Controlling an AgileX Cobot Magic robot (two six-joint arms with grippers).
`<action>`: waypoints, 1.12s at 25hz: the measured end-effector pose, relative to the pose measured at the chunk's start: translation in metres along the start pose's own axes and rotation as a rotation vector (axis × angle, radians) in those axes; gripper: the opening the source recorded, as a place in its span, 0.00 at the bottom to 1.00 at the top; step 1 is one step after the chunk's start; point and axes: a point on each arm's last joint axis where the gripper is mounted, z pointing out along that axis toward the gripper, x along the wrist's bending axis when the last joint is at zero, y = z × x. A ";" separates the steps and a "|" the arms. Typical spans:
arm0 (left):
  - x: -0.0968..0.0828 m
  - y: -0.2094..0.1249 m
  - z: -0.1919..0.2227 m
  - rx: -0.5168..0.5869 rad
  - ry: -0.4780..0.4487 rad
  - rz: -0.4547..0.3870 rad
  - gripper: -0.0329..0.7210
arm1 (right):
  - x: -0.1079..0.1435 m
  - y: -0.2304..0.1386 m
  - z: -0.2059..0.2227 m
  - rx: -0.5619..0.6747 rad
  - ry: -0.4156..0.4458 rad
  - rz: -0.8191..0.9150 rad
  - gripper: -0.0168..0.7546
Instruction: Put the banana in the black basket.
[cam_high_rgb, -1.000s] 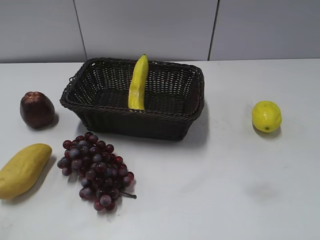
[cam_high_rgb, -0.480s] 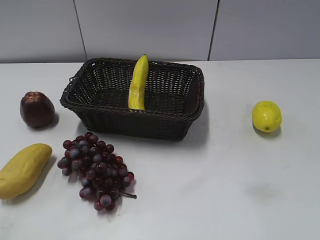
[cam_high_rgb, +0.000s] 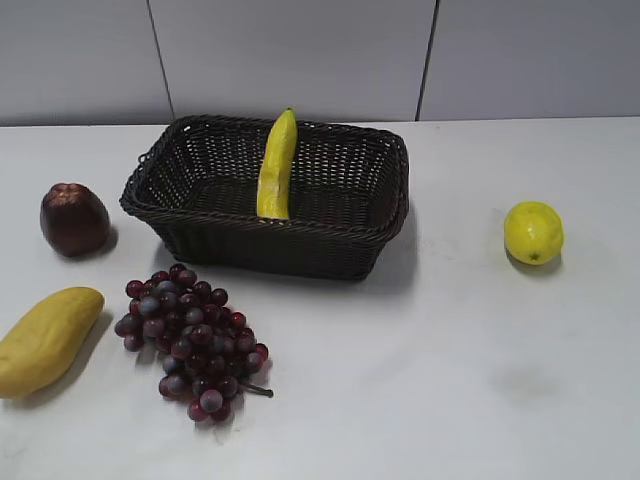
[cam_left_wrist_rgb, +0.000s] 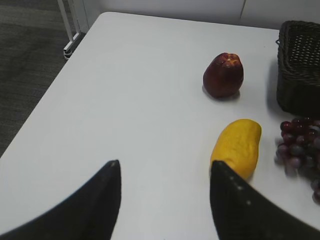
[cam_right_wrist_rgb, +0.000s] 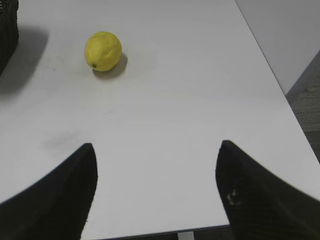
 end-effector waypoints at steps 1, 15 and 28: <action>0.000 0.000 0.000 0.000 0.000 0.000 0.79 | 0.000 0.000 0.000 0.000 0.000 0.000 0.79; 0.000 0.000 0.000 0.000 0.000 0.000 0.79 | 0.000 0.000 0.000 -0.005 0.001 0.001 0.79; 0.000 0.000 0.000 0.000 0.000 0.000 0.79 | 0.000 0.000 0.000 -0.005 0.001 -0.001 0.78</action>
